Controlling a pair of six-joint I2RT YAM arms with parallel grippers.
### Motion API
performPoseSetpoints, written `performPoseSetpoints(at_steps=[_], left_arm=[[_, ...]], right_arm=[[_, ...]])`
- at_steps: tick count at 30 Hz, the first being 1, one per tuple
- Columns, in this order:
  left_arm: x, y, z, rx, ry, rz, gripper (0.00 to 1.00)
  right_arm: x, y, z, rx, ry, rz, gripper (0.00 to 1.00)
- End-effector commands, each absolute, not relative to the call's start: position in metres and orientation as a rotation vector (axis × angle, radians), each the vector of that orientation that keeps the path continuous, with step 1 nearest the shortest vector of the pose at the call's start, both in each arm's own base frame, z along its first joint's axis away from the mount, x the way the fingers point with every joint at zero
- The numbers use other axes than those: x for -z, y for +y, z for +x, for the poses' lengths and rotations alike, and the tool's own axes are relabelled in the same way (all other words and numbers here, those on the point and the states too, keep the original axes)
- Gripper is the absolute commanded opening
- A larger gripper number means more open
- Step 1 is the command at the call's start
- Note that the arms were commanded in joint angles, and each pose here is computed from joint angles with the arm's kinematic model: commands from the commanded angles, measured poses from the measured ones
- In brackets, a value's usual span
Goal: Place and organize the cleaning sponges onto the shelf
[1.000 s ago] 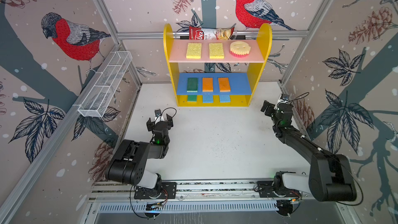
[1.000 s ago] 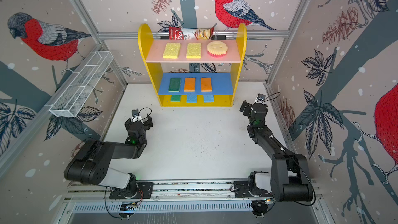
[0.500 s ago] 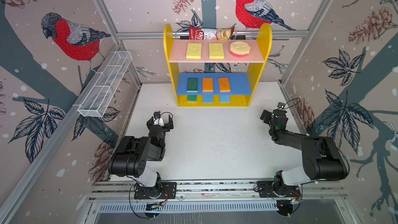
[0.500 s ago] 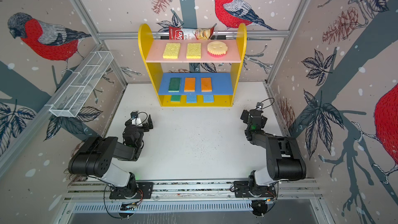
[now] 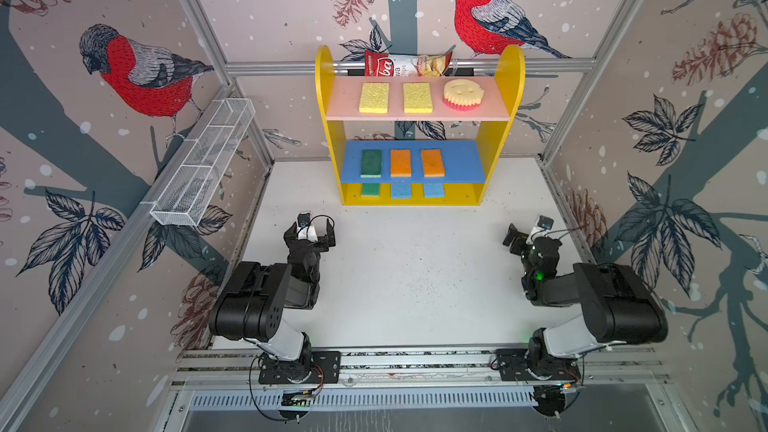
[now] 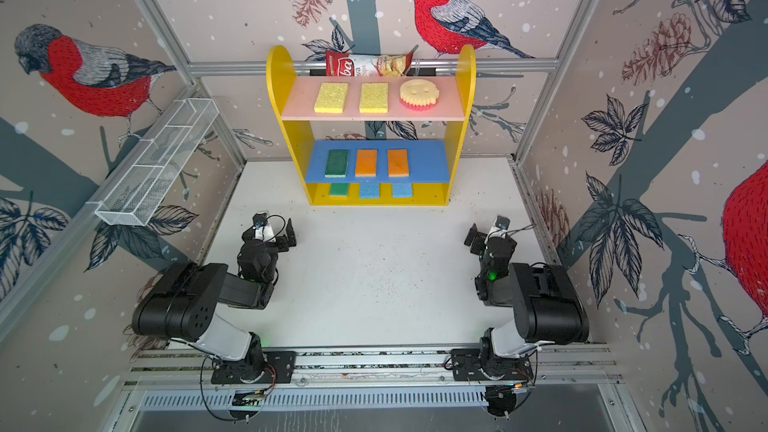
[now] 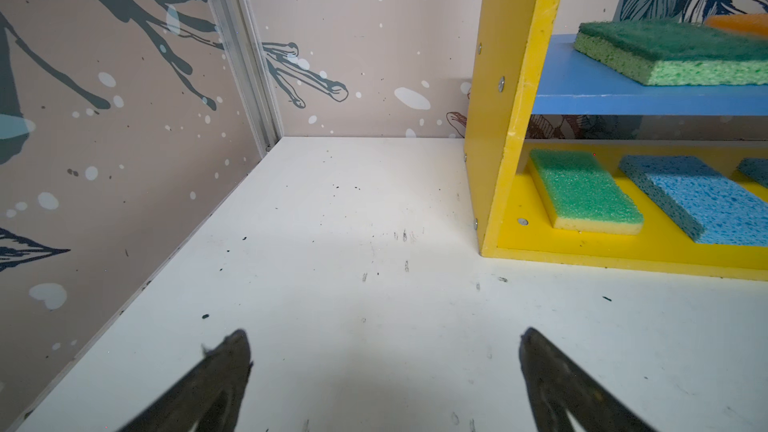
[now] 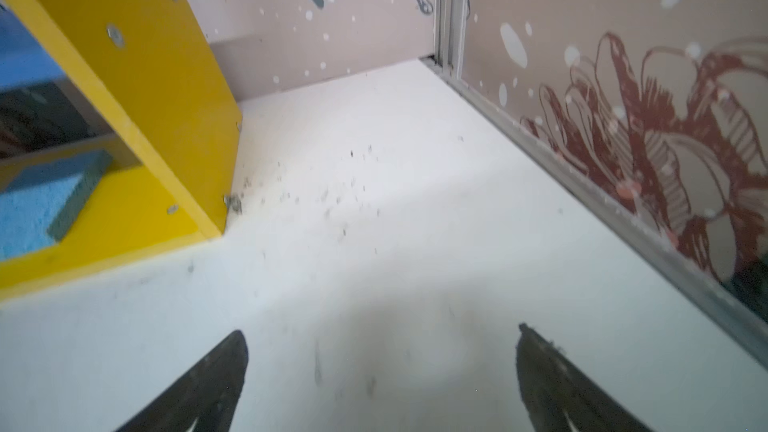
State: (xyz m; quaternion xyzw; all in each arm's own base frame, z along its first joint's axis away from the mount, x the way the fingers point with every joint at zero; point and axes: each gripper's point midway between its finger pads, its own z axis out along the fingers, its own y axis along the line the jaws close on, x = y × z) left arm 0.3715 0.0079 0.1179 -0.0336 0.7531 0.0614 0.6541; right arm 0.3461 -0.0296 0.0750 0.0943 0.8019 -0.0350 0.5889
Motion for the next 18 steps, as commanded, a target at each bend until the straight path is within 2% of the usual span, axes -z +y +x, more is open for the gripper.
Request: performPoseSetpoints(at_steps=[1, 3, 18], left_arm=[[-0.131, 0.012, 0.372, -0.157, 1.651, -0.099, 0.99], [-0.132, 0.011, 0.372, -0.157, 1.649, -0.1, 0.99], [-0.132, 0.021, 0.373, -0.191, 1.651, -0.162, 0.99]], right_arm=[[-0.129, -0.022, 0.363, 0.027, 1.674, 0.172, 0.99], [-0.125, -0.019, 0.375, 0.021, 1.706, 0.146, 1.0], [-0.124, -0.018, 0.374, 0.048, 1.715, 0.154, 1.0]])
